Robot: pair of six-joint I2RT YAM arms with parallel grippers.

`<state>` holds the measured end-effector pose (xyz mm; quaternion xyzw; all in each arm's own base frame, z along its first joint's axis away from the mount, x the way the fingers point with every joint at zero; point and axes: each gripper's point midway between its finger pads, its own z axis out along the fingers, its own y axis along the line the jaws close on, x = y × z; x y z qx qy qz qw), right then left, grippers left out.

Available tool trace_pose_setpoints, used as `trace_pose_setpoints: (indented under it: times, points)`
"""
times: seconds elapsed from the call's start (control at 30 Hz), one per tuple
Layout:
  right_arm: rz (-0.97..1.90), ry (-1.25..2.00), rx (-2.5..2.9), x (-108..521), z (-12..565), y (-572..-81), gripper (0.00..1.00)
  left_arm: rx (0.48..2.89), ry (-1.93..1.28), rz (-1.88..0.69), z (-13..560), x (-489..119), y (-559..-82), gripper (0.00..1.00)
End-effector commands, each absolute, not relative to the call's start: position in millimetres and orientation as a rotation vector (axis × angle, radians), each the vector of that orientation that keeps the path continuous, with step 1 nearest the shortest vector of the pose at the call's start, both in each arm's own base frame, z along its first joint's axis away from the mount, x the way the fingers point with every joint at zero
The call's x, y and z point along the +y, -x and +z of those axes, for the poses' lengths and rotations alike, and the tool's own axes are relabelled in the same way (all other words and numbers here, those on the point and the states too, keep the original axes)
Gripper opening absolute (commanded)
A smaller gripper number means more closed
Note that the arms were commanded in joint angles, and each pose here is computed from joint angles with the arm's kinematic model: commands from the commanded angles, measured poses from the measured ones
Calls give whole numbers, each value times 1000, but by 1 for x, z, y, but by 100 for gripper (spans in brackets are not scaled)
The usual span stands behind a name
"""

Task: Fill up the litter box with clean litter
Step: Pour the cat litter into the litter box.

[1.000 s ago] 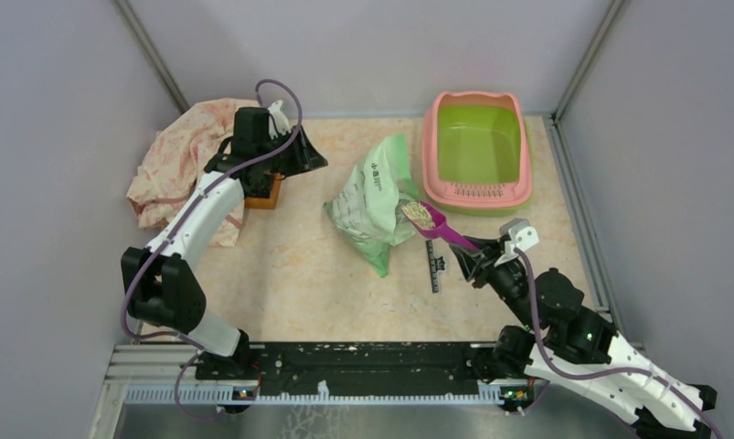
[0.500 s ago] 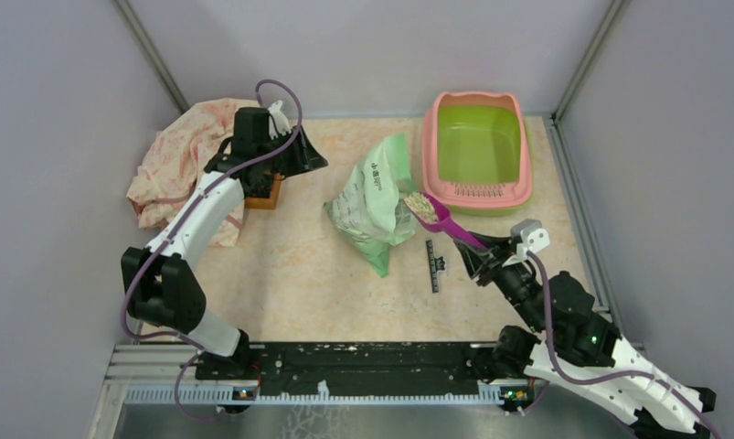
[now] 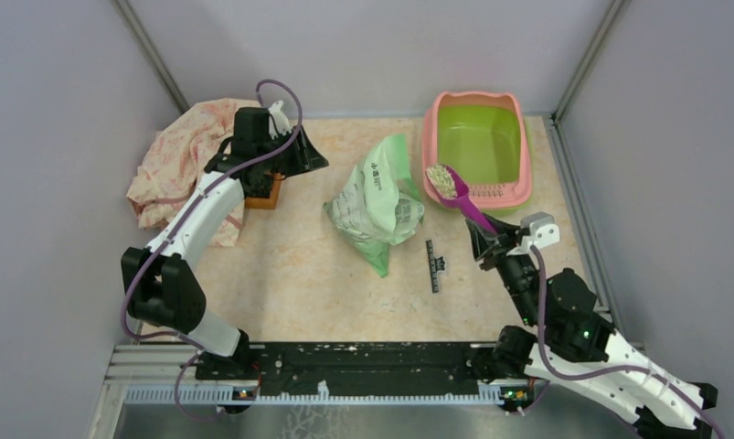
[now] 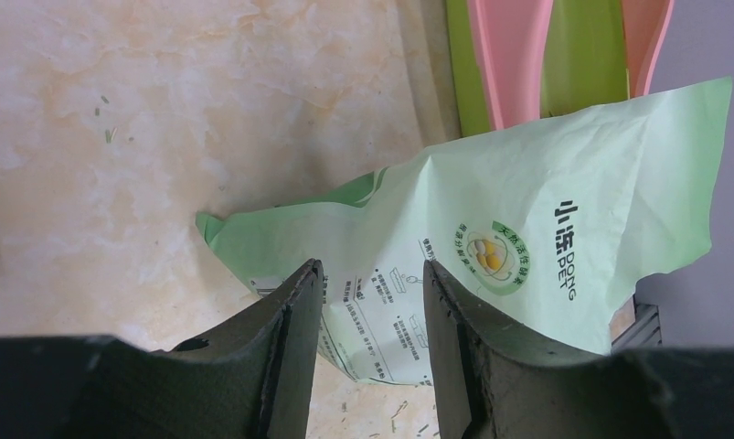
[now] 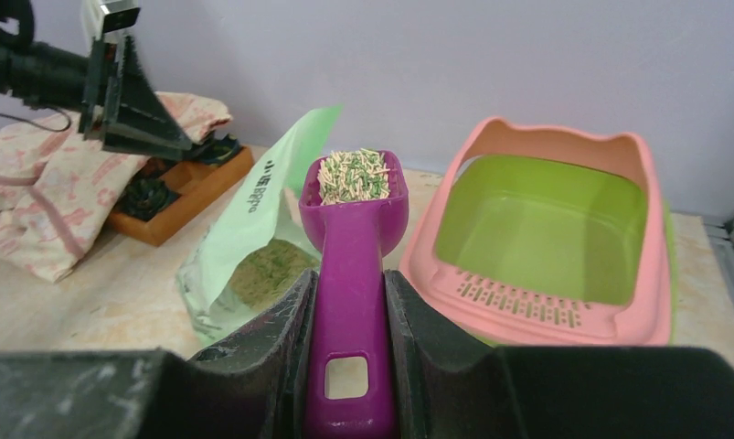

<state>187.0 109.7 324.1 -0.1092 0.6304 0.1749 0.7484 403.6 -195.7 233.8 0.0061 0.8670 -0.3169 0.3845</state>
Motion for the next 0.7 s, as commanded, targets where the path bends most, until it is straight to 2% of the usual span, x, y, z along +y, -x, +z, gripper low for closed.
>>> trace_pose_setpoints:
  times: [0.0,0.3,0.67]
  points:
    - [311,93,1292,91,368,-197,0,2167,-47,-838,246,-202,-406,51]
    - [72,16,1366,87,379,-228,0,2161,-63,-845,247,-203,-406,51]
    - [26,-49,1537,76,381,-315,0,2146,-75,-878,253,-200,-403,51]
